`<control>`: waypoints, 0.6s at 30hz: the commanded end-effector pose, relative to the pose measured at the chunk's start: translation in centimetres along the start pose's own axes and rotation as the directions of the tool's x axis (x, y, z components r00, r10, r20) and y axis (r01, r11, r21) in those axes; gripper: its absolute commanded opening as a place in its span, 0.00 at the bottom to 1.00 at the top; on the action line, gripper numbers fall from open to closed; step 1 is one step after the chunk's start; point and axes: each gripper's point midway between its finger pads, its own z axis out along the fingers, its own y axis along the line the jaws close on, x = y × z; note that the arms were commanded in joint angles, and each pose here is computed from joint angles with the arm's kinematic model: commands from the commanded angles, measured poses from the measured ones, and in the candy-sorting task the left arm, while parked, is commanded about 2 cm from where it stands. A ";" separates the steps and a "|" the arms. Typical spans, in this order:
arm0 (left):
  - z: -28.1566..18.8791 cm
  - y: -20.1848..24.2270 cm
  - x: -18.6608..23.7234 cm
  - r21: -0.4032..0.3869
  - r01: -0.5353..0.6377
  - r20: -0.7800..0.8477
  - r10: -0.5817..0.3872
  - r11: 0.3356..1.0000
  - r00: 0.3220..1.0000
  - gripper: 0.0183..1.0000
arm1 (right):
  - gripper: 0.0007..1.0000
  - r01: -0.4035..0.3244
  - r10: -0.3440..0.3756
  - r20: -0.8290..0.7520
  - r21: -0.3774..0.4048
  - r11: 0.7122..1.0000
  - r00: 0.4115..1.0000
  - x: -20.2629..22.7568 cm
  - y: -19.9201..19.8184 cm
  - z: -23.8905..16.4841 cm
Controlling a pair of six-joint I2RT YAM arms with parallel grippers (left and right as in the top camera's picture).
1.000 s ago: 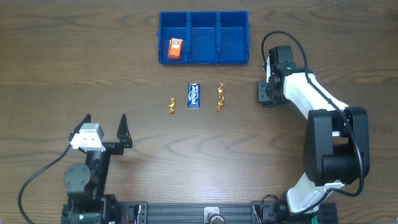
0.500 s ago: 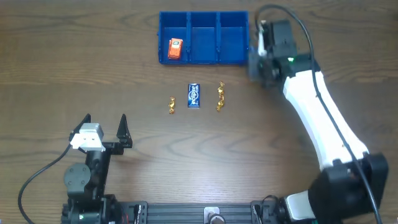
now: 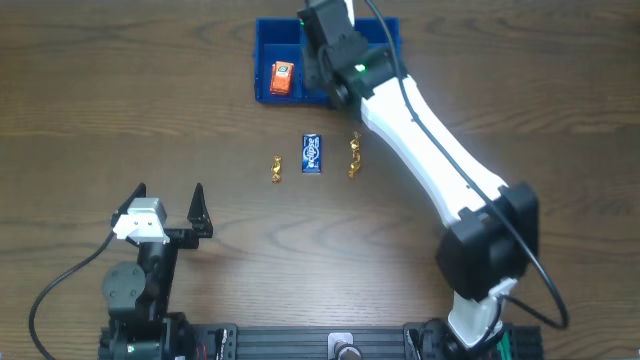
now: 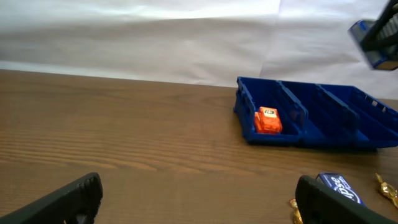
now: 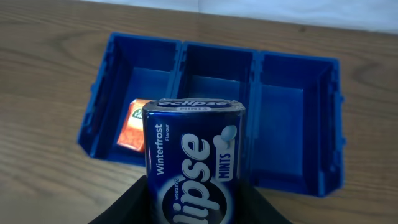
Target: Sort Candies Into Trays
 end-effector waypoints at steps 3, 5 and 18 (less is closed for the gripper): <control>0.0 -0.5 1.7 0.031 0.020 -0.058 -0.018 0.999 0.998 1.00 | 0.29 -0.027 0.027 0.002 0.050 0.998 1.000 -0.7 -0.1 3.8; 0.0 -0.5 1.7 0.031 0.020 -0.058 -0.018 0.999 0.998 1.00 | 0.29 -0.030 0.030 -0.008 0.060 0.998 1.000 -0.3 -0.5 4.8; 0.0 -0.5 1.7 0.031 0.020 -0.058 -0.018 0.999 0.998 1.00 | 0.29 -0.101 0.101 0.000 0.091 0.991 0.995 -0.2 -2.4 7.4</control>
